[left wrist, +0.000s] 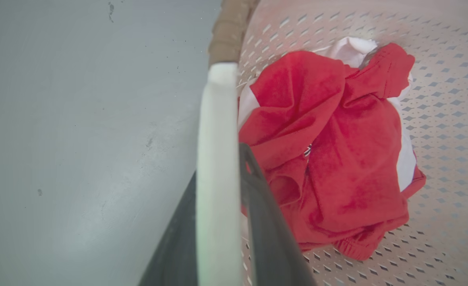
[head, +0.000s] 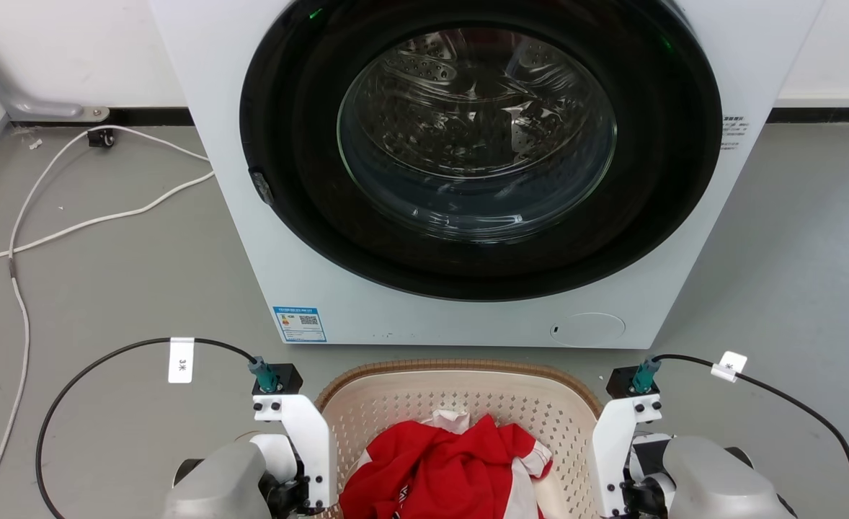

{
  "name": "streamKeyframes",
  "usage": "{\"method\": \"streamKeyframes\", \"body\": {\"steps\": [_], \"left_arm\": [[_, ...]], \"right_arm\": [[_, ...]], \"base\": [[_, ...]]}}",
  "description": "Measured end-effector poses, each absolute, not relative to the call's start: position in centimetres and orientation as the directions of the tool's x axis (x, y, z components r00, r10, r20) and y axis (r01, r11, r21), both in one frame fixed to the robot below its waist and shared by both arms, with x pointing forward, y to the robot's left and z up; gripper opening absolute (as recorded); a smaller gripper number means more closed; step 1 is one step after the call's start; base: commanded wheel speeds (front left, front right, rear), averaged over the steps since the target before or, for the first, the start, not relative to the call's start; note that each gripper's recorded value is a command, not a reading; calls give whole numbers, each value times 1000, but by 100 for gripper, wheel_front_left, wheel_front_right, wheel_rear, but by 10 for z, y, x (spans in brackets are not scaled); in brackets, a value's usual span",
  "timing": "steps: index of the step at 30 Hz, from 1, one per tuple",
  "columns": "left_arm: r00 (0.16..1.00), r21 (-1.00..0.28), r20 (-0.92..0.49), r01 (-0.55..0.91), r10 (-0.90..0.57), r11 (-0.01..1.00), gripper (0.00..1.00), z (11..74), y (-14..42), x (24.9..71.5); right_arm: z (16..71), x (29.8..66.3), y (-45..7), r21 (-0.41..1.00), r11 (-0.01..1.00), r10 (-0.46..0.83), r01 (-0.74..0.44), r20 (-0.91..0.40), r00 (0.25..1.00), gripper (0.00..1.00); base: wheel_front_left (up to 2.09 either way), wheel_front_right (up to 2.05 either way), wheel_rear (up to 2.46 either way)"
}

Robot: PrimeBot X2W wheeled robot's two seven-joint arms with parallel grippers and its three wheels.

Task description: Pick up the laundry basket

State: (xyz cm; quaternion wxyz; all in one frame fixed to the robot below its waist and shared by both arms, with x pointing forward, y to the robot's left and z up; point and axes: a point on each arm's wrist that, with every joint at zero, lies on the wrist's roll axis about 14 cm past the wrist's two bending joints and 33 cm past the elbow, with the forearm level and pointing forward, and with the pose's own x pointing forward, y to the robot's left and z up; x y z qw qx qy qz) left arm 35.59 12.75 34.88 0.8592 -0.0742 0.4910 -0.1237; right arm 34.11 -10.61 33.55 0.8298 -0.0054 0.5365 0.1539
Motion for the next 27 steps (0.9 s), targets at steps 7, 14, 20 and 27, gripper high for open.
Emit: {"method": "streamKeyframes", "body": {"steps": [7,14,20,27], "left_arm": [[488,-252,-824,137,-287,958,0,349,127,355],[491,-251,-823,137,-286,958,0,348,127,355],[491,-252,-823,136,-286,958,0,349,127,355],[499,-248,-819,141,-285,959,0,350,127,355]], "right_arm": [[335,340,-106,157,953,250,-260,-893,375,0],[335,340,-106,158,953,251,-259,-891,379,0],[335,340,-107,155,952,249,-262,-891,379,0],[336,340,-107,154,952,249,-263,-890,382,0]], "base": [[0,0,0],[0,0,0],[0,0,0],[0,0,0]]}}
